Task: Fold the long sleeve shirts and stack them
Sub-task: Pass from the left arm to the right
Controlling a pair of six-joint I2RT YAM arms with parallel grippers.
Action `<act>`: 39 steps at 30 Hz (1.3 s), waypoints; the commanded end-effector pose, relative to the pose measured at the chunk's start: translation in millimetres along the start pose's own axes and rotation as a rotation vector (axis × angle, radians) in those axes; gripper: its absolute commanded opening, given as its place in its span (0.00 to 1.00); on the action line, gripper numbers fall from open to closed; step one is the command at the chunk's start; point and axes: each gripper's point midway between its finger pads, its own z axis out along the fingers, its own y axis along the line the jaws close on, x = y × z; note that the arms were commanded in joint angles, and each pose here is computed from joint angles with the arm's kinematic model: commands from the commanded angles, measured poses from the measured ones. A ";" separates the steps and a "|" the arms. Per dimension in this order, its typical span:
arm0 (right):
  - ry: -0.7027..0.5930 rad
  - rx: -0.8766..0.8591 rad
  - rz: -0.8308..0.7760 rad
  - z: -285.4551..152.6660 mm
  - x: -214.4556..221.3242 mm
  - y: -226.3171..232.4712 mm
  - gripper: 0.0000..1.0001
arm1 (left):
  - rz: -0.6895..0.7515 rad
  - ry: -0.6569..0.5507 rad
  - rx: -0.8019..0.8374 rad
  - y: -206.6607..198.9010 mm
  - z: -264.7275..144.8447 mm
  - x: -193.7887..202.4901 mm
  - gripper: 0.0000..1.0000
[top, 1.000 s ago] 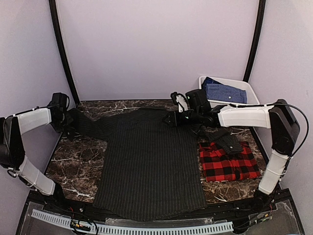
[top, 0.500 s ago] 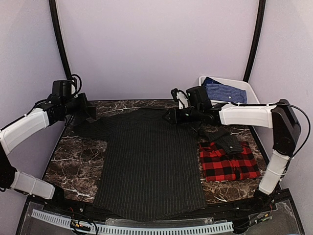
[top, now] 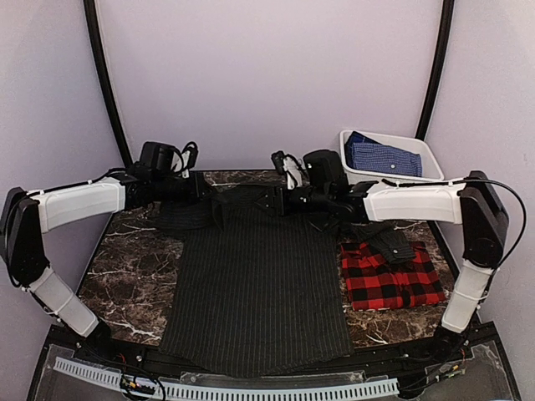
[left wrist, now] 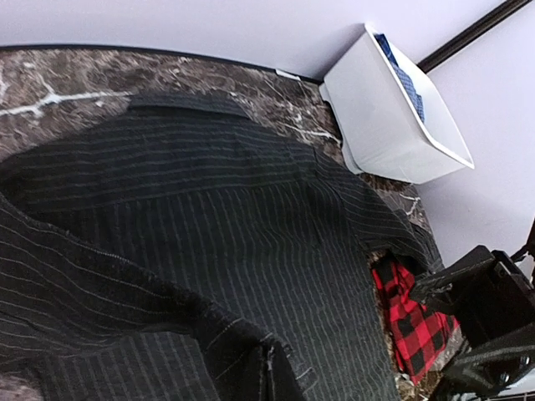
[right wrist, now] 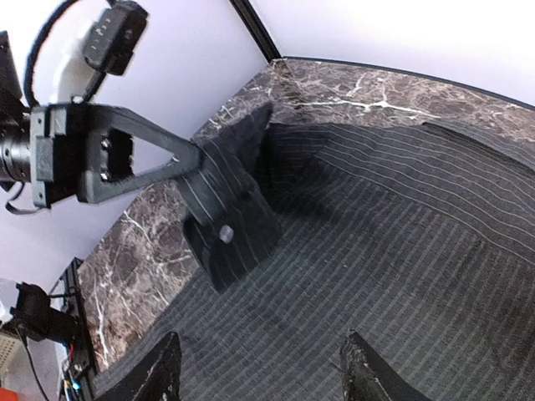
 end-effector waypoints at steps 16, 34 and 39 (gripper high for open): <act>-0.083 0.159 -0.039 60.7 19.6 7.6 0.84 | -0.178 0.134 0.204 -60.2 46.6 16.8 0.00; -0.098 0.241 -0.024 75.9 12.8 -9.8 0.28 | -0.163 0.139 0.221 -73.2 43.9 16.2 0.00; -0.090 0.265 -0.020 67.5 15.9 -17.3 0.00 | -0.158 0.139 0.189 -69.5 44.0 14.3 0.13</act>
